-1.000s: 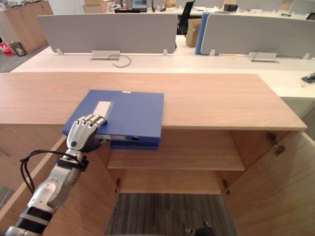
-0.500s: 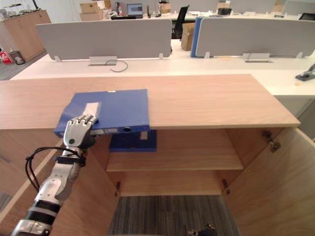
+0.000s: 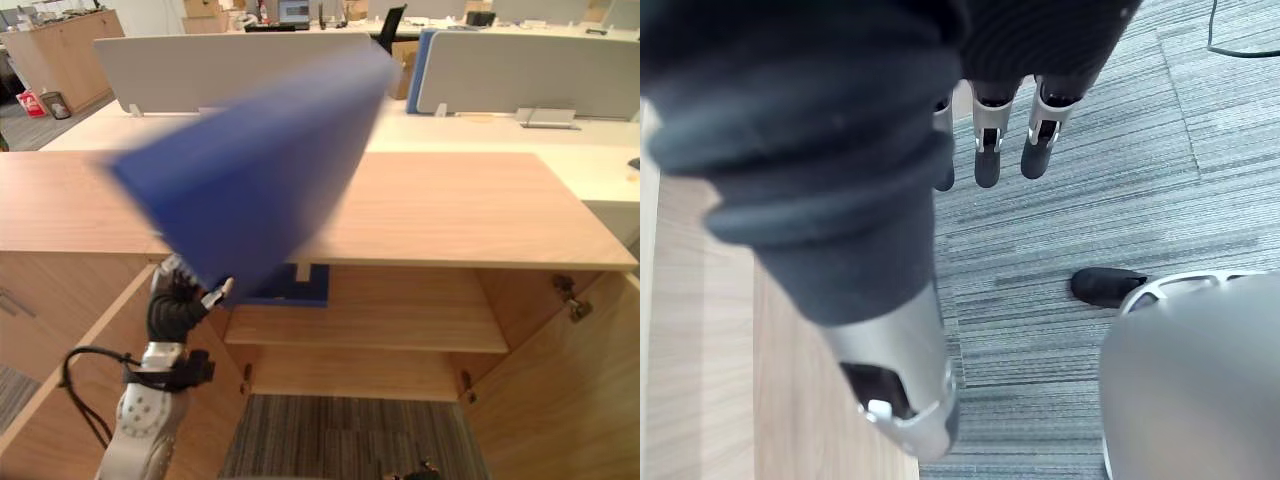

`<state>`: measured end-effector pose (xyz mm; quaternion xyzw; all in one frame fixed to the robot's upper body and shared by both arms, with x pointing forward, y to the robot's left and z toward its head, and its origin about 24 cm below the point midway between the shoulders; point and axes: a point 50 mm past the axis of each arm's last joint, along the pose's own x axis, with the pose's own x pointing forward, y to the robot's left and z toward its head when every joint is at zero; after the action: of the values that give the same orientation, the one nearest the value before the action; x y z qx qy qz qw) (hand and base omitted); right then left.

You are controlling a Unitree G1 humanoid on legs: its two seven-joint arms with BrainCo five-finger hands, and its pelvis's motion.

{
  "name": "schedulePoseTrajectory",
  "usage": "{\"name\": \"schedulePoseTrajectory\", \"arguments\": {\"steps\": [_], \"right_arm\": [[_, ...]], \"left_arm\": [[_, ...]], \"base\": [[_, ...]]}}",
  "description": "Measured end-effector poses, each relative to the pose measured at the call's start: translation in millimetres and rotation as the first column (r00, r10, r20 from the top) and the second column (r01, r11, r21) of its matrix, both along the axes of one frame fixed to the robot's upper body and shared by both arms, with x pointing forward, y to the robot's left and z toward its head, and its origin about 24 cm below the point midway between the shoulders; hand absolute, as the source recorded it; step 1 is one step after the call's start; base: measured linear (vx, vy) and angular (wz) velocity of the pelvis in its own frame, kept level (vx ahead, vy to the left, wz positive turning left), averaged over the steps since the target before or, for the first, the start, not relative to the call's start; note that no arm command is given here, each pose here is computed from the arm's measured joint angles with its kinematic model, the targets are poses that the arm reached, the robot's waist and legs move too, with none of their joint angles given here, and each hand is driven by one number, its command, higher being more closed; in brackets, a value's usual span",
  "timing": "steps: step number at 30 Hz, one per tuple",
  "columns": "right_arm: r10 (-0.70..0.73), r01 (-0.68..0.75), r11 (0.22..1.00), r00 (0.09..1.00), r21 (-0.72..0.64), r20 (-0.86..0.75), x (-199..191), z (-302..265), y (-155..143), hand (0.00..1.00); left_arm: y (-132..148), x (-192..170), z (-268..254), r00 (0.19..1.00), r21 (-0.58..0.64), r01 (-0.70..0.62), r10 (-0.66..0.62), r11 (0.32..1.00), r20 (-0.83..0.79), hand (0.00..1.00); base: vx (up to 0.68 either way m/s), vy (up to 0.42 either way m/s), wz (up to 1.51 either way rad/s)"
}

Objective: Walk over to the cabinet, pick up the folder, carry it to the office cabinet, place the folder inside the office cabinet, then close the office cabinet door

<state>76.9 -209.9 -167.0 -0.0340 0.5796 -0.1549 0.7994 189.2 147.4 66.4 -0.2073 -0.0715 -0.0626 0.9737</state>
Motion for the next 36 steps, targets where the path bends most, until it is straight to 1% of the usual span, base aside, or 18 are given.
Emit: {"name": "schedulePoseTrajectory", "arguments": {"steps": [2,3,4,5,6,7,8,9,11,12,13,16,18,21,27,30,34,36], "right_arm": [[-0.049,0.048,0.999,0.998,0.022,0.043,7,2,3,0.00],[-0.088,0.084,0.995,0.992,0.049,0.095,14,5,9,0.00],[-0.100,0.093,0.994,0.986,0.064,0.131,18,8,14,0.00],[-0.156,0.136,0.985,0.965,0.104,0.213,29,15,21,0.00],[-0.186,0.151,0.979,0.935,0.135,0.301,44,26,25,0.00],[-0.201,0.159,0.976,0.915,0.147,0.350,52,32,25,0.00],[-0.226,0.166,0.971,0.864,0.170,0.450,69,48,24,0.00],[-0.234,0.167,0.970,0.833,0.176,0.502,78,57,23,0.00],[-0.257,0.169,0.966,0.670,0.194,0.696,111,101,19,0.00],[-0.258,0.168,0.966,0.621,0.196,0.740,117,114,18,0.00],[-0.267,0.171,0.963,0.519,0.207,0.812,127,137,15,0.00],[-0.301,0.165,0.951,0.287,0.263,0.909,139,185,11,0.00],[-0.303,0.155,0.948,0.179,0.277,0.936,144,209,7,0.00],[-0.278,0.127,0.955,0.084,0.267,0.957,149,232,7,0.00],[-0.215,0.035,0.976,0.024,0.214,0.976,157,249,6,0.00],[-0.241,-0.037,0.970,0.005,0.241,0.970,160,253,9,0.00],[-0.208,-0.200,0.958,0.012,0.206,0.978,168,259,26,0.00],[-0.205,-0.264,0.943,0.011,0.201,0.979,172,262,35,0.00]], "left_arm": [[-8,-19,-41,0.968,-0.165,0.045,-0.083,0.985,-0.236,1.00],[-9,-29,-55,0.943,-0.226,0.018,-0.091,0.974,-0.320,1.00],[-9,-33,-60,0.932,-0.250,-0.005,-0.086,0.968,-0.352,1.00],[-8,-39,-64,0.920,-0.291,-0.047,-0.073,0.956,-0.386,1.00],[-8,-41,-66,0.916,-0.315,-0.066,-0.067,0.947,-0.395,1.00],[-9,-41,-66,0.916,-0.323,-0.072,-0.066,0.944,-0.396,1.00],[-10,-41,-65,0.919,-0.336,-0.079,-0.062,0.939,-0.389,1.00],[-11,-40,-63,0.923,-0.339,-0.079,-0.060,0.937,-0.381,1.00],[-9,-39,-54,0.937,-0.334,-0.083,-0.040,0.939,-0.347,1.00],[-9,-39,-52,0.940,-0.334,-0.086,-0.034,0.939,-0.339,1.00],[-8,-39,-50,0.944,-0.329,-0.091,-0.024,0.940,-0.330,1.00],[-5,-39,-48,0.947,-0.283,-0.103,0.008,0.954,-0.321,1.00],[-6,-40,-48,0.947,-0.251,-0.095,0.010,0.963,-0.320,1.00],[-6,-39,-48,0.948,-0.209,-0.082,0.012,0.974,-0.317,1.00],[-5,-35,-43,0.957,-0.177,-0.082,0.028,0.981,-0.288,1.00],[-3,-33,-40,0.962,-0.169,-0.091,0.043,0.981,-0.271,1.00],[0,-31,-32,0.972,-0.019,-0.081,0.074,0.997,-0.224,1.00],[-2,-30,-27,0.977,0.015,-0.071,0.073,0.997,-0.199,1.00]], "base": [[-0.07,-0.031,0.00],[-0.06,-0.043,0.00],[-0.04,-0.042,0.00],[-0.03,-0.038,0.00],[0.00,0.000,0.00],[0.00,0.000,0.00],[0.00,0.000,0.00],[0.00,0.000,0.00],[-0.03,-0.002,0.00],[-0.05,-0.014,-0.01],[-0.04,-0.014,-0.01],[-0.04,-0.018,-0.03],[-0.05,-0.018,-0.10],[-0.05,-0.016,-0.11],[-0.04,-0.019,0.00],[-0.02,-0.008,0.00],[0.00,0.000,0.00],[0.00,0.000,0.00]]}}
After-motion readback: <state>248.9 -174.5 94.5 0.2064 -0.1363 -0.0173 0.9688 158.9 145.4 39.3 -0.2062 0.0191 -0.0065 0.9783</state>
